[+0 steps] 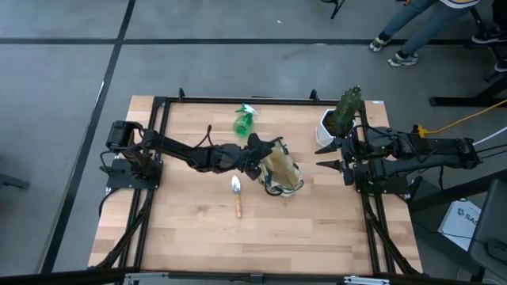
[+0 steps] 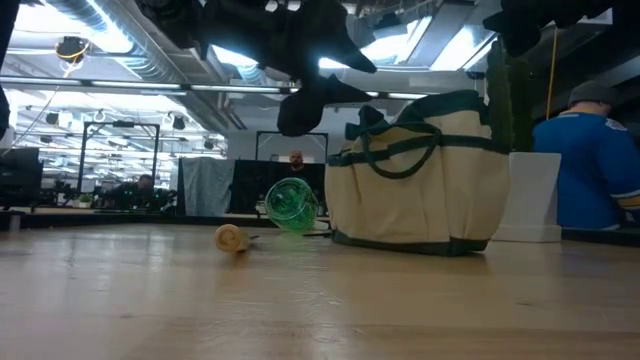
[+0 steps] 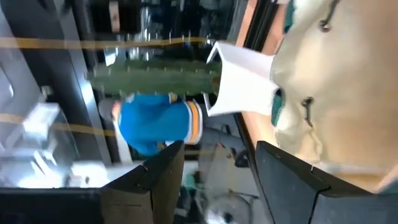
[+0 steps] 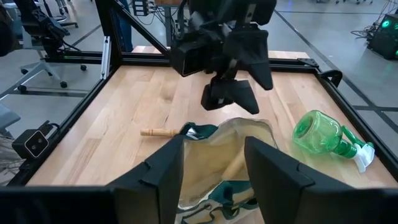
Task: Pick & Place Garden tools in Gardening bag
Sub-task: Adjust the light brown gardening bag on the table, then put the green shear scissors into the light brown gardening bag
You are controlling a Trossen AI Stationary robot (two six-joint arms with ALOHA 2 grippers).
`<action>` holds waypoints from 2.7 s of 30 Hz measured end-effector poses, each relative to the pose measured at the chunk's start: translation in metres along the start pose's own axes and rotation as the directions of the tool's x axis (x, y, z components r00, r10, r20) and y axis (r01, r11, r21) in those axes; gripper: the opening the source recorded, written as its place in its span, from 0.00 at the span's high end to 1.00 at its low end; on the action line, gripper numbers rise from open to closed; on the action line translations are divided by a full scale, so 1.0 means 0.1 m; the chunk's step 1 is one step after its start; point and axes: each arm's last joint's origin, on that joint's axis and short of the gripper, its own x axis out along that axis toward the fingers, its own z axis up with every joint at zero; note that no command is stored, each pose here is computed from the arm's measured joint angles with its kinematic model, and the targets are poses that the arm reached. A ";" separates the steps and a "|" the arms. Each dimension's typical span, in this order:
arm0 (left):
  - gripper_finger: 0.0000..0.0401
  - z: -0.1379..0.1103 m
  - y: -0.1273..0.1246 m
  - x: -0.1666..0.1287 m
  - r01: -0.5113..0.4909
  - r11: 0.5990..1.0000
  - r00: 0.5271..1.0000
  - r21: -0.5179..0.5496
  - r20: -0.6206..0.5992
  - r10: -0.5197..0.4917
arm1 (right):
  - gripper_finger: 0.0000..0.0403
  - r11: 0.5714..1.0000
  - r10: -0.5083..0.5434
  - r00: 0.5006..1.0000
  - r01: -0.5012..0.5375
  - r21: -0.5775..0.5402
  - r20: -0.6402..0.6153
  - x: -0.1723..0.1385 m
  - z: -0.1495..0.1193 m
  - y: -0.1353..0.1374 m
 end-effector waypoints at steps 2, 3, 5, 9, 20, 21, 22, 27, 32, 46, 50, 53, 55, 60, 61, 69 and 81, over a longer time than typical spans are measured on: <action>0.51 0.00 0.04 -0.03 -0.011 0.997 1.000 -0.080 -0.026 0.009 | 0.57 1.000 0.000 1.000 0.000 0.000 0.000 0.00 0.00 0.00; 0.51 0.00 0.07 -0.06 -0.014 0.992 0.999 -0.122 -0.030 0.010 | 0.57 1.000 0.000 1.000 0.000 0.000 0.000 0.00 0.00 0.00; 0.51 -0.02 0.15 -0.11 -0.011 0.977 1.000 -0.213 -0.026 0.006 | 0.57 1.000 0.000 1.000 0.000 0.000 0.000 0.00 0.00 0.00; 0.51 -0.16 0.34 -0.25 0.059 0.919 0.998 -0.390 0.011 -0.060 | 0.57 1.000 0.000 1.000 0.000 0.000 0.000 0.00 0.00 0.00; 0.51 -0.71 0.36 -0.26 0.166 0.604 0.957 -0.779 -0.021 -0.289 | 0.57 1.000 0.000 1.000 0.000 0.000 0.000 0.00 0.00 0.00; 0.51 -0.74 0.28 -0.22 0.158 0.578 0.951 -0.801 -0.034 -0.308 | 0.57 1.000 0.000 1.000 0.000 0.000 0.000 0.00 0.00 0.00; 0.51 -0.77 0.19 -0.17 0.147 0.562 0.945 -0.814 -0.053 -0.324 | 0.57 1.000 0.000 1.000 0.000 0.000 0.000 0.00 0.00 0.00; 0.51 -0.79 -0.15 0.08 0.114 0.578 0.929 -0.808 -0.118 -0.349 | 0.57 1.000 0.000 1.000 0.000 0.000 -0.001 0.00 0.00 0.00; 0.51 -0.62 -0.37 0.18 0.213 0.562 0.931 -0.800 -0.008 -0.365 | 0.57 1.000 0.000 1.000 0.000 0.000 0.000 0.00 0.00 0.00; 0.51 -0.44 -0.58 0.32 0.284 0.462 0.931 -0.840 0.125 -0.344 | 0.57 1.000 0.000 1.000 0.000 0.000 0.000 0.00 0.00 0.00; 0.51 -0.66 -0.52 0.38 0.194 0.425 0.940 -0.884 0.044 -0.338 | 0.57 1.000 0.000 1.000 0.000 0.000 0.000 0.00 0.00 0.00; 0.51 -0.83 -0.52 0.43 0.198 0.319 0.926 -0.927 0.070 -0.371 | 0.57 1.000 0.000 1.000 0.000 0.000 0.000 0.00 0.00 0.00; 0.51 -0.89 -0.57 0.45 0.204 0.257 0.913 -0.945 0.090 -0.397 | 0.57 1.000 0.000 1.000 0.000 0.000 -0.001 0.00 0.00 0.00; 0.51 -0.92 -0.70 0.49 0.189 0.233 0.901 -0.954 0.075 -0.426 | 0.57 1.000 0.000 1.000 0.000 0.000 0.000 0.00 0.00 0.00; 0.51 -0.93 -0.73 0.50 0.183 0.236 0.899 -0.954 0.065 -0.434 | 0.57 1.000 0.000 1.000 0.000 0.000 0.000 0.00 0.00 0.00; 0.51 -0.95 -0.95 0.61 0.163 0.244 0.876 -0.956 0.026 -0.482 | 0.57 1.000 0.000 1.000 0.000 0.000 0.000 0.00 0.00 0.00; 0.53 -0.97 -1.11 0.62 0.182 0.261 0.765 -0.948 -0.031 -0.644 | 0.57 1.000 0.000 1.000 0.000 0.000 0.000 0.00 0.00 0.00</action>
